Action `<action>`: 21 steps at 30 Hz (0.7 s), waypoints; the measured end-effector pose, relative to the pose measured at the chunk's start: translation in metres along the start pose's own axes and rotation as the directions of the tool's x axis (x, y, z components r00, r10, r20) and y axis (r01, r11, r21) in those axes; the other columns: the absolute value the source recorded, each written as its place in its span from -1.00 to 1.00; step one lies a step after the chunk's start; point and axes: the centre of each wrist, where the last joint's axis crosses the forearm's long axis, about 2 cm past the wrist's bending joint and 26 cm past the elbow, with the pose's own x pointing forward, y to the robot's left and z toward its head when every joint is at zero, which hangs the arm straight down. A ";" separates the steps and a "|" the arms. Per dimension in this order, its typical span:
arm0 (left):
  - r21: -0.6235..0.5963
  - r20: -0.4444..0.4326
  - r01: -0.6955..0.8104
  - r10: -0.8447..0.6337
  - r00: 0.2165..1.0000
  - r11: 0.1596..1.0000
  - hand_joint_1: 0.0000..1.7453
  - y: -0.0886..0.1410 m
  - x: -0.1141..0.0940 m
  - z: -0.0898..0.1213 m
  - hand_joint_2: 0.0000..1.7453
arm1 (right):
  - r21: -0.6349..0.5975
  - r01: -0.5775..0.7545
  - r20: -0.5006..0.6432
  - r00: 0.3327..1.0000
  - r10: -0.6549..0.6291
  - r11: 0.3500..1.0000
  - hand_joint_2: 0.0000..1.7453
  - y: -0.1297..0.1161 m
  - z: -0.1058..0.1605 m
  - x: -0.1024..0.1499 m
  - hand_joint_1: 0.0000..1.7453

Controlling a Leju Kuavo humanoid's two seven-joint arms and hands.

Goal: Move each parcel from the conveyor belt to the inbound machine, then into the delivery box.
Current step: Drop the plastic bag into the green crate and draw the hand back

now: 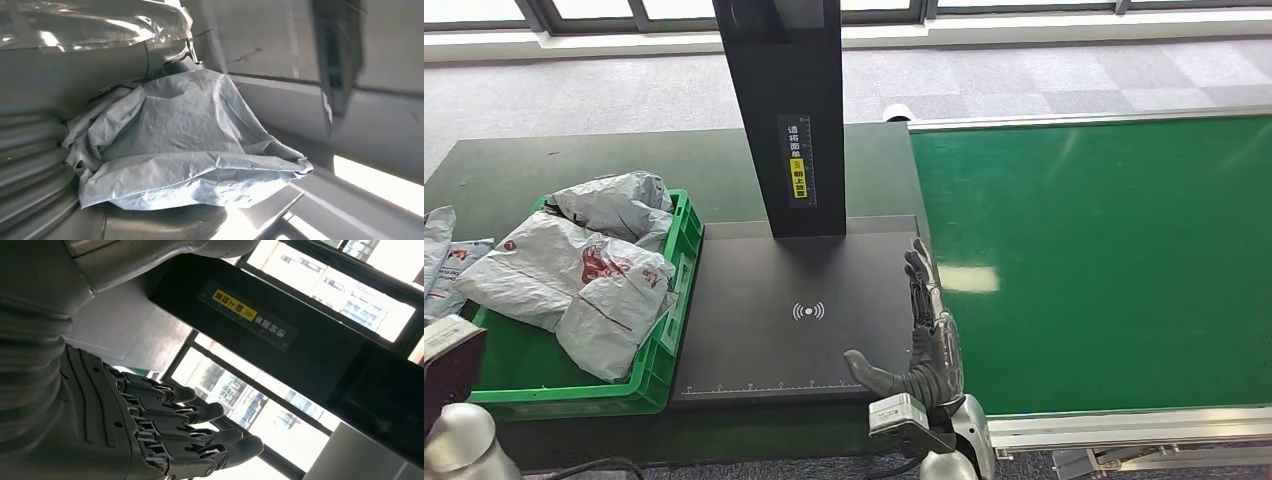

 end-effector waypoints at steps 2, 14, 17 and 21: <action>-0.034 0.016 0.035 -0.035 0.999 0.999 1.00 -0.004 -0.002 0.001 1.00 | 0.006 0.004 0.000 1.000 -0.004 1.000 1.00 0.000 0.000 0.000 -1.00; -0.286 0.071 0.186 -0.173 0.982 0.940 1.00 -0.040 -0.010 0.019 1.00 | 0.014 0.001 -0.002 1.000 -0.001 1.000 1.00 0.001 -0.001 0.000 -1.00; -0.369 0.006 0.197 -0.209 0.978 0.908 1.00 -0.054 -0.011 0.029 1.00 | 0.016 0.003 -0.004 1.000 -0.003 1.000 1.00 0.002 -0.002 0.001 -1.00; -0.437 -0.121 0.181 -0.257 0.959 0.881 1.00 -0.069 -0.011 0.037 1.00 | 0.014 0.010 -0.012 1.000 -0.010 1.000 1.00 0.003 -0.002 0.001 -1.00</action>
